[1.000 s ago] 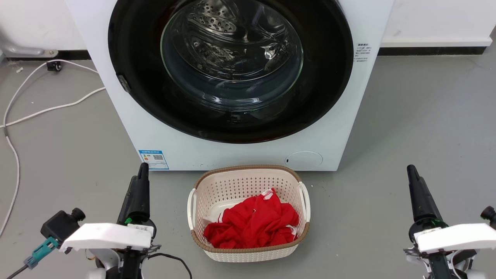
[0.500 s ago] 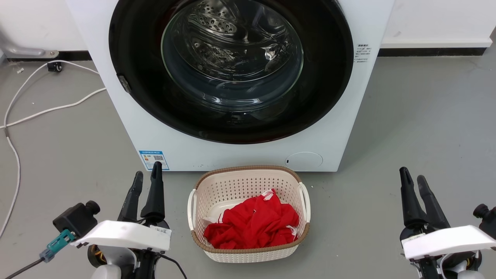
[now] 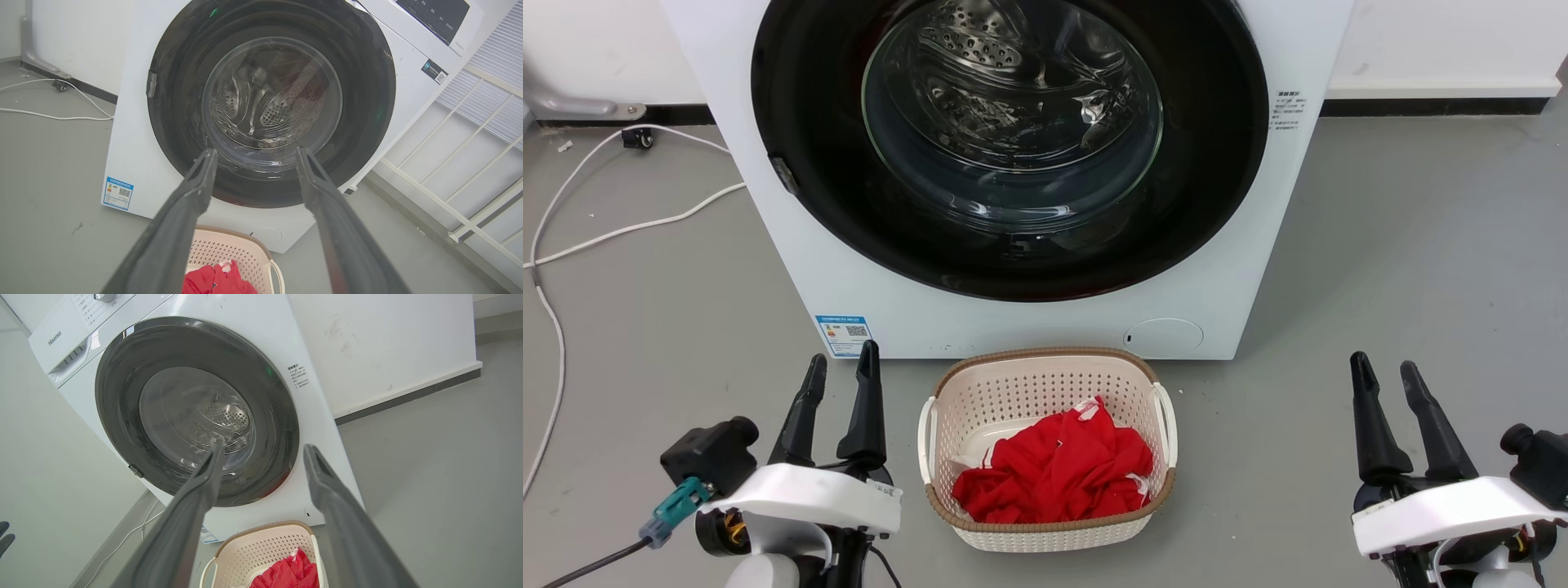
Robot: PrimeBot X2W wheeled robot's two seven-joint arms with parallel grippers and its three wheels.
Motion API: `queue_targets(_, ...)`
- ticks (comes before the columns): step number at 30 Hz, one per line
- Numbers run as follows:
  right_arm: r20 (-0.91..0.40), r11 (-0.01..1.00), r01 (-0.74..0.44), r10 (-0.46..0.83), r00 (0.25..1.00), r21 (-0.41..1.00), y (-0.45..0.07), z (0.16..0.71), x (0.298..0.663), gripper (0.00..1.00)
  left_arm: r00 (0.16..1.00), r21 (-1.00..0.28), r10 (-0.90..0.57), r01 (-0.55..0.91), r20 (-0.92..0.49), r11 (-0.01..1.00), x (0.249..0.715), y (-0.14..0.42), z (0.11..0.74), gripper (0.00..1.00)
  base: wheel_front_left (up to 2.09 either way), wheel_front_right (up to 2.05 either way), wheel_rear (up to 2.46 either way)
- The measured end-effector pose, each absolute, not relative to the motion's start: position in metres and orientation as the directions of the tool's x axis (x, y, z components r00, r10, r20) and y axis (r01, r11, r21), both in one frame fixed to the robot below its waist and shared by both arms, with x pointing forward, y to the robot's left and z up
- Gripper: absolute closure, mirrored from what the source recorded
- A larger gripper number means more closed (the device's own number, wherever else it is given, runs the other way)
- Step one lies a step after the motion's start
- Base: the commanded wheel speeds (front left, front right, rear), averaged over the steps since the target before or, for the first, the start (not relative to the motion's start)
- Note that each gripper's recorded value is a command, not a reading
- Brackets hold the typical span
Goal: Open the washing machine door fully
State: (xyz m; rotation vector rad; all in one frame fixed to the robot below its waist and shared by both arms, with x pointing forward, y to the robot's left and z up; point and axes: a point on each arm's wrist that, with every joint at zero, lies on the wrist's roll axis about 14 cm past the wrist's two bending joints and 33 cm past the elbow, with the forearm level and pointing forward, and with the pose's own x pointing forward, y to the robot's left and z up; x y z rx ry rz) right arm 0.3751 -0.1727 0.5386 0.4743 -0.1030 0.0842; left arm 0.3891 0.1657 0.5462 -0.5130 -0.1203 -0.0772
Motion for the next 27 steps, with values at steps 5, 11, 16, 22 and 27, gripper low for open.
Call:
queue_targets(5,0.109,0.910,-0.105,0.066,0.992,0.402,-0.1714,0.5361,0.3730,0.00,0.989,-0.429,-0.050,0.105,0.140,0.897,0.3886,0.1635,0.5462,0.00,0.00,0.00,0.00)
queue_targets(11,0.109,0.934,-0.107,0.074,0.991,0.341,-0.1704,0.5366,0.3727,0.00,0.988,-0.364,-0.057,0.106,0.144,0.926,0.3883,0.1620,0.5459,0.00,0.00,0.00,0.00)
queue_targets(16,0.110,0.947,-0.110,0.081,0.991,0.300,-0.1694,0.5375,0.3725,0.00,0.987,-0.310,-0.063,0.107,0.151,0.945,0.3885,0.1610,0.5469,0.00,0.00,0.00,0.00)
queue_targets(22,0.114,0.963,-0.115,0.089,0.989,0.245,-0.1676,0.5385,0.3721,0.00,0.985,-0.255,-0.076,0.115,0.158,0.960,0.3881,0.1576,0.5470,0.00,0.00,0.00,0.00)
queue_targets(27,0.115,0.972,-0.117,0.096,0.989,0.203,-0.1665,0.5384,0.3713,0.00,0.982,-0.209,-0.085,0.119,0.167,0.971,0.3876,0.1555,0.5483,0.00,0.00,0.00,0.00)
